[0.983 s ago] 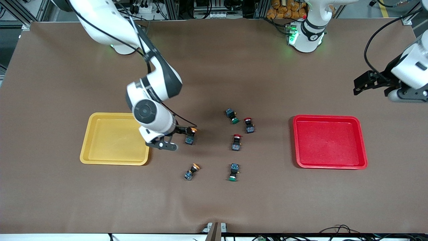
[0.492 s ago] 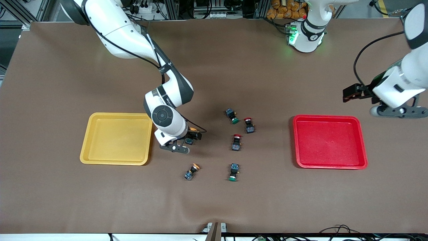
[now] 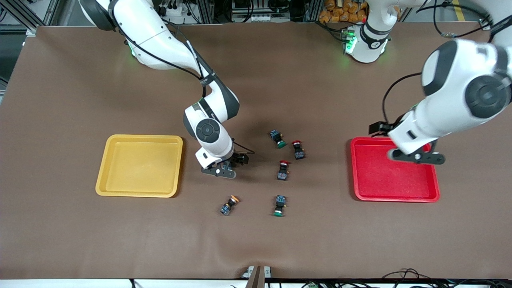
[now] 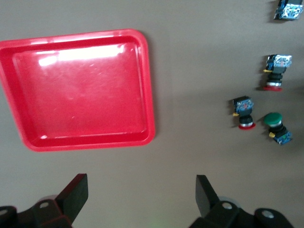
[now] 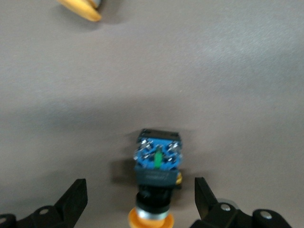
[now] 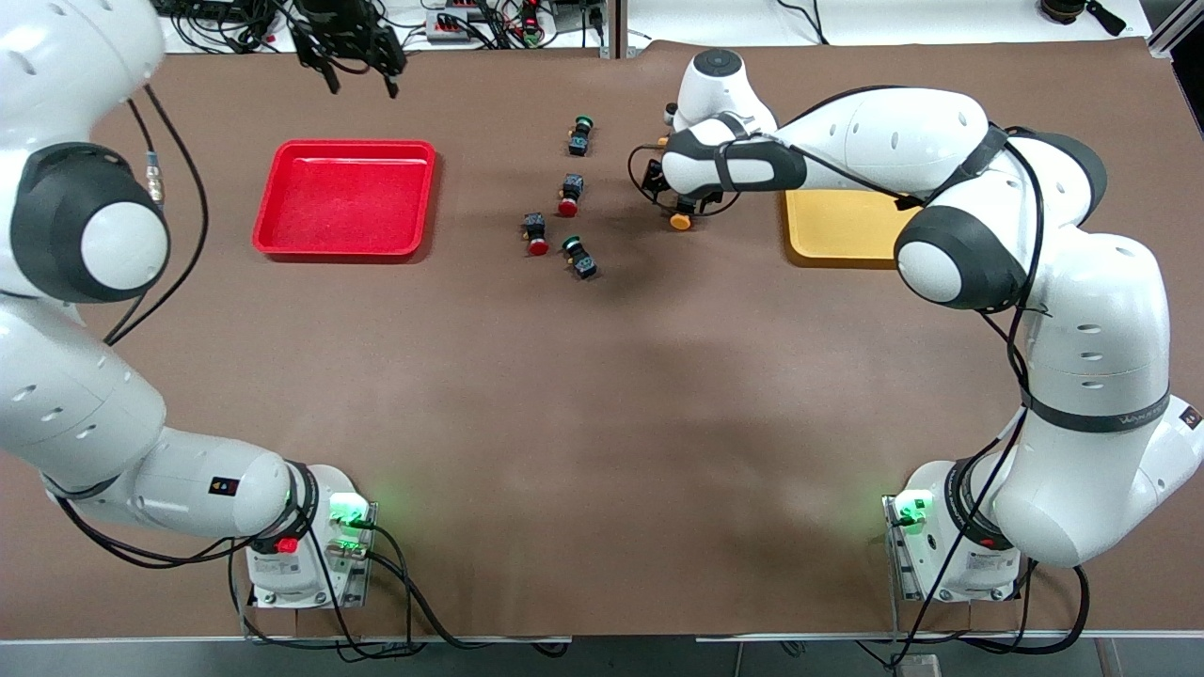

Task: Place red and yellow buttons in trays
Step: 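Grasp the orange button with the right gripper while the left gripper reaches out, then carry the orange button over the yellow tray while the left gripper grasps a red button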

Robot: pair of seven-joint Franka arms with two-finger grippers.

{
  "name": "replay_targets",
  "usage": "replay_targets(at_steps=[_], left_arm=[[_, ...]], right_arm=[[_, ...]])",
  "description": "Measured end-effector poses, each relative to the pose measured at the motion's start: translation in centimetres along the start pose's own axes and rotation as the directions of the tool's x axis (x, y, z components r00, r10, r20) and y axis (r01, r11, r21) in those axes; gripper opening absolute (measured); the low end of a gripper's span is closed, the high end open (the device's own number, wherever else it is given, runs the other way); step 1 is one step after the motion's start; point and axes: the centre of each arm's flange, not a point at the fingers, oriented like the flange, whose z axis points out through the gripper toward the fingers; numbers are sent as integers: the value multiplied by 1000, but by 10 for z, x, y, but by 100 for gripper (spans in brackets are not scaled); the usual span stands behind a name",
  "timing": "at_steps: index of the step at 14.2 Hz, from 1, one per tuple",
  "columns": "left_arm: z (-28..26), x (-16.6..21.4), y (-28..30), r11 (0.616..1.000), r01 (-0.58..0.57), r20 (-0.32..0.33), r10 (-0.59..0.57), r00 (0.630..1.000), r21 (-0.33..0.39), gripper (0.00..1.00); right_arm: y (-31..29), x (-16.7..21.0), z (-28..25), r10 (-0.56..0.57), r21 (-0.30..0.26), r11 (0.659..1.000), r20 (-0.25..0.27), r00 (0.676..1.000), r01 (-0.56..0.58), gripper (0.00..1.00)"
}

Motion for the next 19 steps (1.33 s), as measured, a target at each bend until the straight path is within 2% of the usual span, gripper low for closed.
replay_targets(at_steps=[3, 4, 8, 9, 15, 17, 19], left_arm=[[40, 9, 35, 1000, 26, -12, -26, 1000, -1, 100], [53, 11, 48, 999, 40, -3, -40, 999, -3, 100], [105, 17, 101, 990, 140, 28, -140, 990, 3, 100], [117, 17, 115, 986, 164, 30, -165, 986, 6, 100], [186, 25, 166, 978, 207, 15, -206, 978, -3, 100], [206, 28, 174, 976, 216, 15, -216, 976, -4, 100], [222, 27, 185, 972, 235, 12, -235, 972, -6, 100]], right_arm=[[3, 2, 2, -15, -14, 1000, -17, 1000, 15, 100], [3, 2, 2, -17, -15, 1000, -19, 1000, 16, 93], [5, 3, 2, -15, -17, 1000, -21, 1000, 14, 46], [5, 4, 1, -14, -16, 1000, -22, 1000, 14, 39], [5, 14, -14, -4, -22, 1000, -20, 1000, 4, 39], [10, 29, -54, 17, -47, 999, 8, 1000, -16, 39], [28, 46, -118, 45, -71, 997, 46, 998, -41, 39]])
